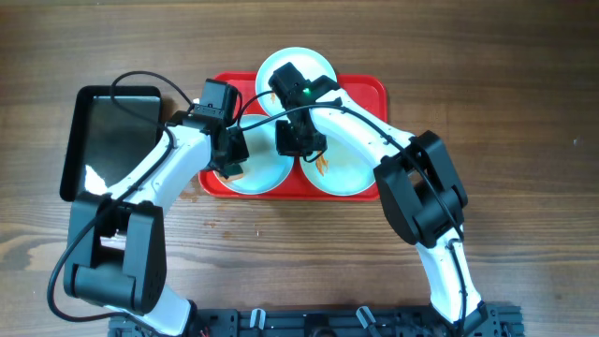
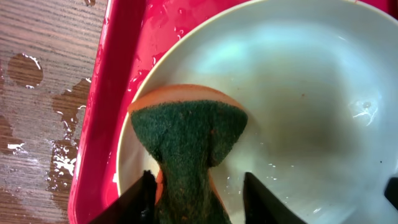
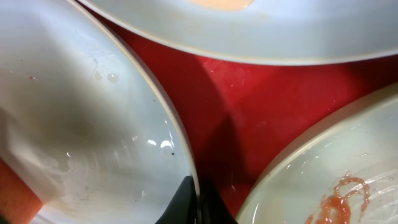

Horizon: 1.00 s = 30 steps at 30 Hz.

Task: Clean dirty plates on tray and stack at the side
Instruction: 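Scrub the left plate with the sponge in the left gripper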

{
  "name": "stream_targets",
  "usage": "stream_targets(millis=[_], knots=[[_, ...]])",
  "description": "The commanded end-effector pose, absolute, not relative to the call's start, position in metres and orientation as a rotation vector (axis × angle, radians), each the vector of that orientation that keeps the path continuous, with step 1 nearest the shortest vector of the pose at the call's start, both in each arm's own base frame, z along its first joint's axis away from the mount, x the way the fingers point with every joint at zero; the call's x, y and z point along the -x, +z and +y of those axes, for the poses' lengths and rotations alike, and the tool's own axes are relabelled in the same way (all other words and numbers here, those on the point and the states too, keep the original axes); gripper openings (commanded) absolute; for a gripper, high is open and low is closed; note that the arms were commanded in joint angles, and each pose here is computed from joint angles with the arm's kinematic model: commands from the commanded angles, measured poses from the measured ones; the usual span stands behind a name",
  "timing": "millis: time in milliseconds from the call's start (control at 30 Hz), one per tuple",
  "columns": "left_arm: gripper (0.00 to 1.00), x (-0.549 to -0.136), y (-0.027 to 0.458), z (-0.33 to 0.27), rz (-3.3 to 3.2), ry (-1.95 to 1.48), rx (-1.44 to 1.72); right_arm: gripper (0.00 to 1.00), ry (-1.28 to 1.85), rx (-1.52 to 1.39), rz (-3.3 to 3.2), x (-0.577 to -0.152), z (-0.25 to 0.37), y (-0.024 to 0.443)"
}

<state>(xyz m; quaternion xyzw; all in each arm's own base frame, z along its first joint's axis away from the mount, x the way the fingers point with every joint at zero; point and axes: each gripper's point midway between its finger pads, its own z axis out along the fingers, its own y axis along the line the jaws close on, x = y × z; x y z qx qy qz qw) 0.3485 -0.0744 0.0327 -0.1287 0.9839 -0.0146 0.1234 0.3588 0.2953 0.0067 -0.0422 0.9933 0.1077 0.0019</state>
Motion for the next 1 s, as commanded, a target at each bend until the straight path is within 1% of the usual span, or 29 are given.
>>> stream_targets(millis=[0, 67, 100, 133, 167, 200, 233, 300, 367, 467, 700, 733, 833, 900, 967], knots=[[0.43, -0.341, 0.025, -0.071, 2.893, -0.035, 0.383, 0.04, 0.306, 0.123, 3.091, -0.364, 0.291, 0.014], [0.42, -0.336, 0.021, -0.07, 2.904, -0.028, 0.384, 0.04, 0.305, 0.123, 3.092, -0.364, 0.29, 0.014], [0.38, -0.337, 0.021, -0.07, 2.903, -0.028, 0.381, 0.04, 0.306, 0.124, 3.091, -0.364, 0.29, 0.014], [0.32, -0.339, 0.021, -0.07, 2.897, -0.031, 0.359, 0.04, 0.306, 0.123, 3.091, -0.364, 0.29, 0.014], [0.23, -0.34, 0.022, -0.071, 2.891, -0.034, 0.35, 0.04, 0.306, 0.124, 3.091, -0.364, 0.29, 0.014], [0.18, -0.342, 0.022, -0.071, 2.886, -0.037, 0.349, 0.04, 0.305, 0.124, 3.091, -0.364, 0.29, 0.014], [0.04, -0.346, 0.023, -0.072, 2.869, -0.046, 0.348, 0.04, 0.306, 0.123, 3.09, -0.364, 0.29, 0.014], [0.04, -0.35, 0.028, -0.076, 2.857, -0.076, 0.345, 0.04, 0.307, 0.124, 3.088, -0.365, 0.291, 0.014], [0.04, -0.355, 0.042, -0.097, 2.835, -0.254, 0.318, 0.04, 0.307, 0.124, 3.088, -0.365, 0.291, 0.014], [0.04, -0.352, 0.042, -0.117, 2.854, -0.417, 0.292, 0.04, 0.308, 0.124, 3.089, -0.365, 0.291, 0.014], [0.04, -0.35, 0.015, -0.116, 2.908, -0.398, 0.342, 0.04, 0.308, 0.122, 3.088, -0.365, 0.291, 0.014], [0.04, -0.349, 0.006, -0.107, 2.924, -0.319, 0.358, 0.04, 0.308, 0.122, 3.088, -0.365, 0.291, 0.014], [0.04, -0.341, -0.015, -0.058, 2.94, 0.103, 0.401, 0.04, 0.304, 0.123, 3.093, -0.364, 0.29, 0.014], [0.04, -0.333, -0.021, -0.035, 2.942, 0.309, 0.403, 0.04, 0.304, 0.124, 3.093, -0.364, 0.29, 0.014], [0.04, -0.334, -0.017, -0.02, 2.909, 0.423, 0.411, 0.04, 0.304, 0.124, 3.093, -0.364, 0.29, 0.014]])
